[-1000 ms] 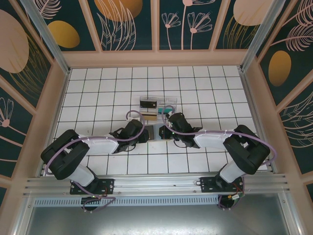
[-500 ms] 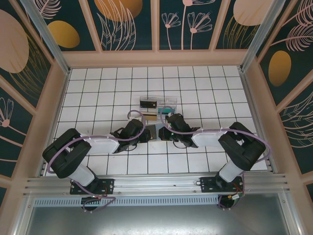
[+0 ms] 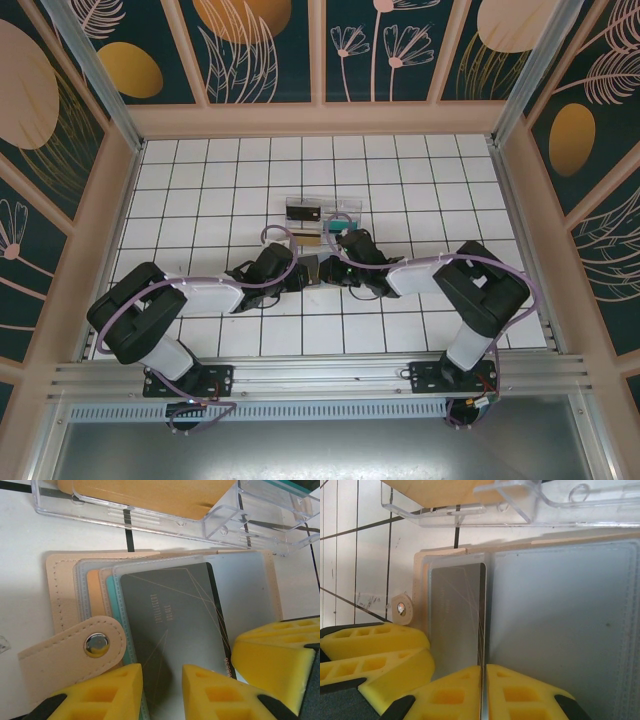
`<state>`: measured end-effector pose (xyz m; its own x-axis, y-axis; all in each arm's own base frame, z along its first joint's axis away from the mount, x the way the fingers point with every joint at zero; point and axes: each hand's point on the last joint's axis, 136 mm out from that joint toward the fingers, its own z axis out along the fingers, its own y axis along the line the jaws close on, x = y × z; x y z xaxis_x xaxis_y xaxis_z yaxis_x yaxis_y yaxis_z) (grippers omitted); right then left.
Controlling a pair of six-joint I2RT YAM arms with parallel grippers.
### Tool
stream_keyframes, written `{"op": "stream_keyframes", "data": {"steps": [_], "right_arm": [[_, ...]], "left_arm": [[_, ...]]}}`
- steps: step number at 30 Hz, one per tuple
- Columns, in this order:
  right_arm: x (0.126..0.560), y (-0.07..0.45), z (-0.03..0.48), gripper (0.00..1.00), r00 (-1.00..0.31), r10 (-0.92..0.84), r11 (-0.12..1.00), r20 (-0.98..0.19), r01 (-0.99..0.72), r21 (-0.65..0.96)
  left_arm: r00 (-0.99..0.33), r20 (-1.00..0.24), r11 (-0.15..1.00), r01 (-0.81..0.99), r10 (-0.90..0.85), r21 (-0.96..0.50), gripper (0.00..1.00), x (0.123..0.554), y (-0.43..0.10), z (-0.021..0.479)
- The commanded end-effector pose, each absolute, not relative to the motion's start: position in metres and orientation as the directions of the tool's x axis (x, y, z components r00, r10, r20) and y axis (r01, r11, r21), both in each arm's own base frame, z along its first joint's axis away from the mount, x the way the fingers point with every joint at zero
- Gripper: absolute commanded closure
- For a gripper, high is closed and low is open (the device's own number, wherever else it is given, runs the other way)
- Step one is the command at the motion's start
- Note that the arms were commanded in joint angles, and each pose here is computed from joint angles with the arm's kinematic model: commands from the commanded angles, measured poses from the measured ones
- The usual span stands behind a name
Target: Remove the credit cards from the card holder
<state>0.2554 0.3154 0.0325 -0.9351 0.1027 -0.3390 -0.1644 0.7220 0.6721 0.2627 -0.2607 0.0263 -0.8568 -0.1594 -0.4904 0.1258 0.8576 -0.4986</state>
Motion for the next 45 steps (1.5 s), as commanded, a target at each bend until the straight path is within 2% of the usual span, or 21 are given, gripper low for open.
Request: {"op": "stream_keyframes", "data": {"steps": [1,9,14,17,18,21,24,42,44,45], "right_arm": [[0.264,0.324,0.039,0.88,-0.934,0.126,0.688,-0.334,-0.161,0.708],[0.264,0.328,0.036,0.87,-0.941,0.12,0.668,-0.315,-0.158,0.727],[0.263,0.33,0.036,0.93,-0.945,0.121,0.655,-0.304,-0.155,0.74],[0.262,0.33,0.038,1.0,-0.947,0.124,0.64,-0.296,-0.152,0.753],[0.262,0.329,0.038,1.0,-0.947,0.126,0.638,-0.296,-0.151,0.755],[0.263,0.324,0.04,1.0,-0.943,0.141,0.639,-0.301,-0.145,0.755],[0.263,0.315,0.039,1.0,-0.941,0.158,0.647,-0.3,-0.131,0.751],[0.266,0.293,0.039,1.0,-0.931,0.199,0.661,-0.306,-0.103,0.743],[0.266,0.298,0.043,0.86,-0.934,0.189,0.646,-0.304,-0.115,0.755],[0.266,0.301,0.043,0.83,-0.935,0.184,0.643,-0.304,-0.119,0.757]], "left_arm": [[-0.874,-0.461,0.863,0.108,-0.154,-0.493,0.72,0.258,-0.257,0.014],[-0.876,-0.459,0.863,0.109,-0.151,-0.494,0.72,0.258,-0.258,0.013],[-0.877,-0.457,0.861,0.111,-0.15,-0.496,0.72,0.258,-0.259,0.013],[-0.878,-0.455,0.865,0.107,-0.15,-0.49,0.73,0.259,-0.259,0.012],[-0.879,-0.452,0.867,0.103,-0.151,-0.488,0.74,0.259,-0.258,0.011],[-0.882,-0.445,0.88,0.084,-0.152,-0.467,0.9,0.259,-0.255,0.008],[-0.883,-0.44,0.898,0.055,-0.16,-0.437,1.0,0.26,-0.248,0.002],[-0.889,-0.427,0.913,0.025,-0.167,-0.408,1.0,0.258,-0.241,-0.003],[-0.889,-0.427,0.911,0.028,-0.165,-0.412,1.0,0.258,-0.242,-0.002],[-0.888,-0.428,0.91,0.029,-0.166,-0.414,1.0,0.258,-0.243,-0.001]]}}
